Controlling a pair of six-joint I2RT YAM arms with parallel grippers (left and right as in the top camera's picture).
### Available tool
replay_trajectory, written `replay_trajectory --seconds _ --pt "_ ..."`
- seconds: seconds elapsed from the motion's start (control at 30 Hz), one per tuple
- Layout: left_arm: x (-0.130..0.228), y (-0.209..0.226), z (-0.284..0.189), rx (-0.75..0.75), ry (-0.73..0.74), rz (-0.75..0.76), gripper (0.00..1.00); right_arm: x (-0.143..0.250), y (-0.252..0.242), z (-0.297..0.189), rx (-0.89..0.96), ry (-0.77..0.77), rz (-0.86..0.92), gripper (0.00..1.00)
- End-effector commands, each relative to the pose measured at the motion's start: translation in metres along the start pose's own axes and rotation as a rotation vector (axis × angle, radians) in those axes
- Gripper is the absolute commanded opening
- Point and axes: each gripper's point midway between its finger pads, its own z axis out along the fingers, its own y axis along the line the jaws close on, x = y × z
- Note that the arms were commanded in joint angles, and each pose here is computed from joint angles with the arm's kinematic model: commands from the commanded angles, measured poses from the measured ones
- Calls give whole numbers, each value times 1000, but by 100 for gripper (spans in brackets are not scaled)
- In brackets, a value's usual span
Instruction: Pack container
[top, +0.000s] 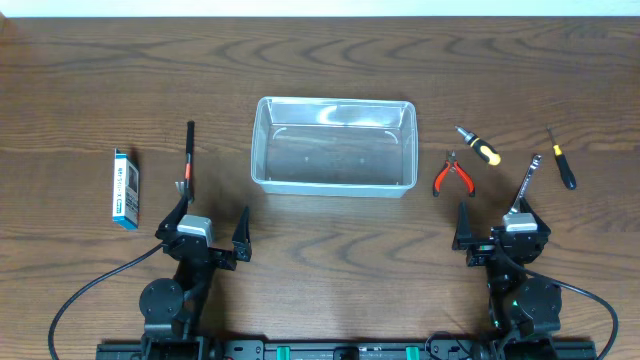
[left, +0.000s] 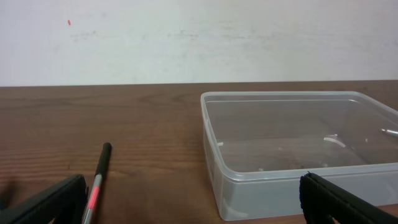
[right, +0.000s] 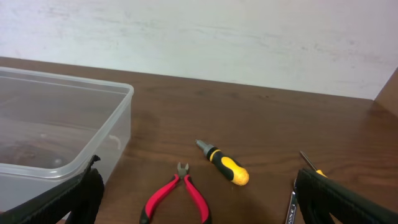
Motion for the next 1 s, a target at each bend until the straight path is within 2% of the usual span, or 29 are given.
replay_trajectory --seconds 0.0,0.13,0.27,0.33,0.5,0.57,0.73,0.97 --pt "15 -2 1 16 39 -3 98 1 -1 0 2 -1 14 99" --pt "15 0 1 6 39 4 98 2 -1 0 3 1 49 99" --pt "14 -1 1 8 37 -82 98 2 5 0 -31 13 329 99" --pt "10 -1 -1 7 41 -112 98 0 12 -1 -70 28 385 99" --pt "-16 -4 -10 -2 92 -124 98 -33 14 -12 -100 64 319 99" --pt "-18 -2 -14 -25 167 -140 98 -42 13 -16 -94 131 310 99" --pt "-14 11 -23 -132 422 -174 98 -59 11 -23 -68 414 293 99" --pt "-5 13 -15 -148 612 -203 98 -76 1 -25 -2 847 172 99"
